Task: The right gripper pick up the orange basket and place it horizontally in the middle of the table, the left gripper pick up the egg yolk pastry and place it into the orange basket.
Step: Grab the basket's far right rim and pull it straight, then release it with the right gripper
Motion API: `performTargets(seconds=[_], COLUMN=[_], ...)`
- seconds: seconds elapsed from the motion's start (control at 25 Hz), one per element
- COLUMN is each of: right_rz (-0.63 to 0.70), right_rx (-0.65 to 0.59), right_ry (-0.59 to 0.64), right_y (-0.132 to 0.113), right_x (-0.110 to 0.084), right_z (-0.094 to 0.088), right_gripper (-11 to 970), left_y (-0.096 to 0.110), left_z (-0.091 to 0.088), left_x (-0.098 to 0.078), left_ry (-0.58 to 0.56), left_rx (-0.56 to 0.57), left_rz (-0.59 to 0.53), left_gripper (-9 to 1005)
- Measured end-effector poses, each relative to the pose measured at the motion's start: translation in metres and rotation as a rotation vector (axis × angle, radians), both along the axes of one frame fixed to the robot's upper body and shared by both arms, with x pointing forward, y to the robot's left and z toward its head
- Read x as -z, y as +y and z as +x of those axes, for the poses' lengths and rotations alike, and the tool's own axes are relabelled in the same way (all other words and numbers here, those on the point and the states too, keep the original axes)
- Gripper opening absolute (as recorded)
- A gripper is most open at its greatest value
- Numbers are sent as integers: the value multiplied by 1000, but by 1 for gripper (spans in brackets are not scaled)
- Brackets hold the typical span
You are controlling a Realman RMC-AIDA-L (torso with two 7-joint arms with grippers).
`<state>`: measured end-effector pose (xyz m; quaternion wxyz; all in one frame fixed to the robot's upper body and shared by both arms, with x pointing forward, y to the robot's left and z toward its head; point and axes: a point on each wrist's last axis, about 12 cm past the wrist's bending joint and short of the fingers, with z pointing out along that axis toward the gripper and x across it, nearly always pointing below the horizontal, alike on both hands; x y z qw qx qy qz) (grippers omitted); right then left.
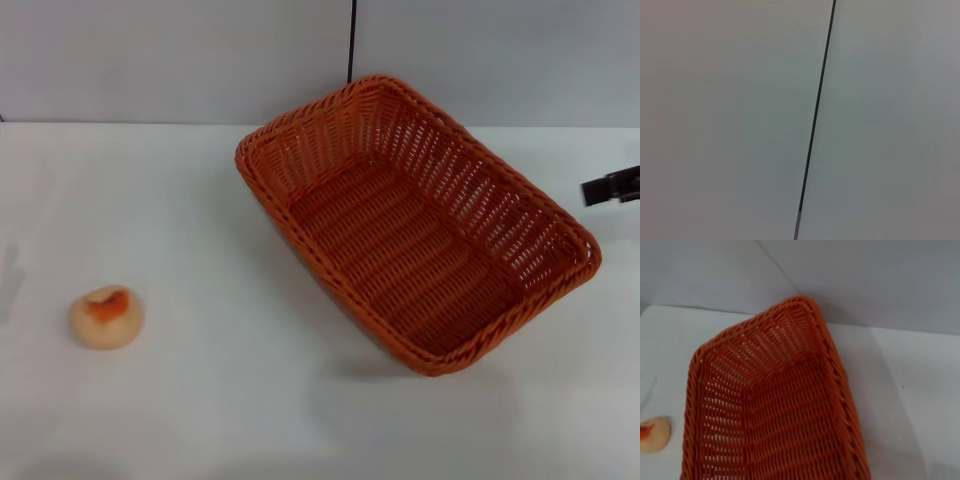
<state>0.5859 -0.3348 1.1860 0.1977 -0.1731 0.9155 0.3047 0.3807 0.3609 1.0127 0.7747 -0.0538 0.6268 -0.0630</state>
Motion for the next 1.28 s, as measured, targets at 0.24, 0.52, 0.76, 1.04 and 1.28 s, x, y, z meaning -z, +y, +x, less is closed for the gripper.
performTargets(seconds=[0.24,0.52,0.76,1.04,1.28], right_rz=[-10,1,15,14,-1], right_rx=[22,36,9,23,21], right_ry=[-5,-73,-68,-79,-77], right_y=[17,32,50,60,67], right_x=[23,42,52,59,63], right_z=[14,26,34,38,39], right_gripper=[766,761,757,752,747], left_y=[0,0,0,-1,-1], left_z=[0,1,4,3,2], left_x=[0,-1,-1,0,0], left_ry=[-2,-4,-4,0,4], left_rx=[1,4,7,6,4], left_rz=[-5,-5,-5,-7,-8], left_gripper=[782,778,774,770,767])
